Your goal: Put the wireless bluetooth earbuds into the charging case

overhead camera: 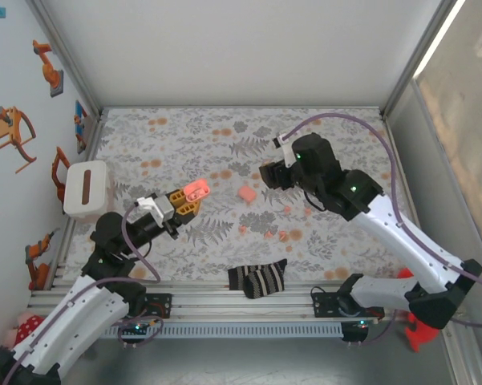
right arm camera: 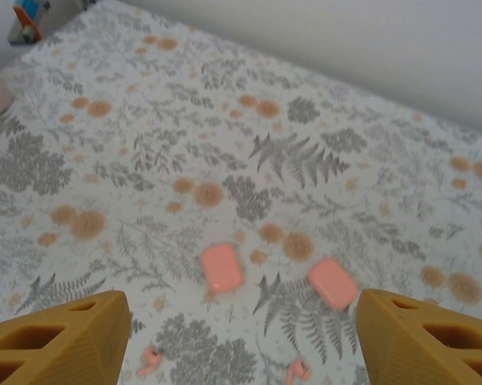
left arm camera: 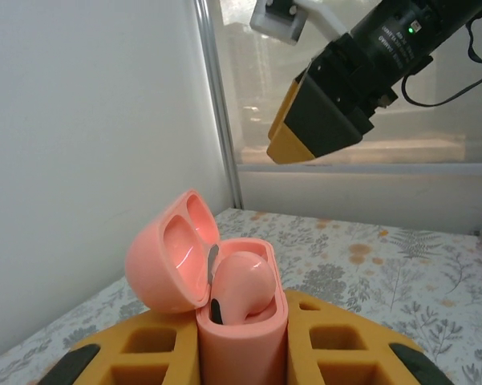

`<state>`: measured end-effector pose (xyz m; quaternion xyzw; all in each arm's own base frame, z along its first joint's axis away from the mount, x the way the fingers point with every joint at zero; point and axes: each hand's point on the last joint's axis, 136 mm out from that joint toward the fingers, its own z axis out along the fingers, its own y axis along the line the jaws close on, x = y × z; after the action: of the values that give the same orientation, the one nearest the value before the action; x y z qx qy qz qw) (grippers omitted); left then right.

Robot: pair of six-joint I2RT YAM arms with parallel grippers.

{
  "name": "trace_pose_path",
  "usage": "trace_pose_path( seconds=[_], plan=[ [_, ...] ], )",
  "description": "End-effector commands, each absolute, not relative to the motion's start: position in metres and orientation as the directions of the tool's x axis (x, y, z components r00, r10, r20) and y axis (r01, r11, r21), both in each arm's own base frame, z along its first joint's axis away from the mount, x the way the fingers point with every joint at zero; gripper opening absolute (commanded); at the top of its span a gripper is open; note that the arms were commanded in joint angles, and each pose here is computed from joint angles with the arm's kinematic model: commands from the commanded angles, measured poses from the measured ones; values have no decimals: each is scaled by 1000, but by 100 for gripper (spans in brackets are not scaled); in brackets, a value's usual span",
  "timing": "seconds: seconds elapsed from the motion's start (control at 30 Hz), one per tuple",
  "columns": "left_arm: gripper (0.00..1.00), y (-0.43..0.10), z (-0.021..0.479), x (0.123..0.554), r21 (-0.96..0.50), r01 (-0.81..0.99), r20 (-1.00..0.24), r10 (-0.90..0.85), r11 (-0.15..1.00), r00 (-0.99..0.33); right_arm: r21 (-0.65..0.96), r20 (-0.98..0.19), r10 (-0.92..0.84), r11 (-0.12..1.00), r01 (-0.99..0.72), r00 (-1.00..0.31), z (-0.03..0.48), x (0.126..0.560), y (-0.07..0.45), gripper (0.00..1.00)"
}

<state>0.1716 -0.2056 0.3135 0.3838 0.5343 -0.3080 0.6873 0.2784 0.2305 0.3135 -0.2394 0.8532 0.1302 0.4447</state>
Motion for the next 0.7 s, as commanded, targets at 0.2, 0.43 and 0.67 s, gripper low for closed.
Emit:
trace_pose_path(
  seconds=[0.2, 0.43, 0.67],
  plan=[
    [0, -184, 318, 155, 225, 797, -968, 37, 561, 247, 120, -510, -413, 834, -538, -755, 222, 268, 261, 63],
    [0, -178, 316, 150, 220, 791, -970, 40, 570, 241, 248, -304, -443, 818, -519, -844, 157, 259, 292, 59],
    [0, -180, 315, 151, 229, 796, -968, 47, 560, 246, 323, -175, -401, 839, -437, -899, 108, 255, 308, 58]
  ],
)
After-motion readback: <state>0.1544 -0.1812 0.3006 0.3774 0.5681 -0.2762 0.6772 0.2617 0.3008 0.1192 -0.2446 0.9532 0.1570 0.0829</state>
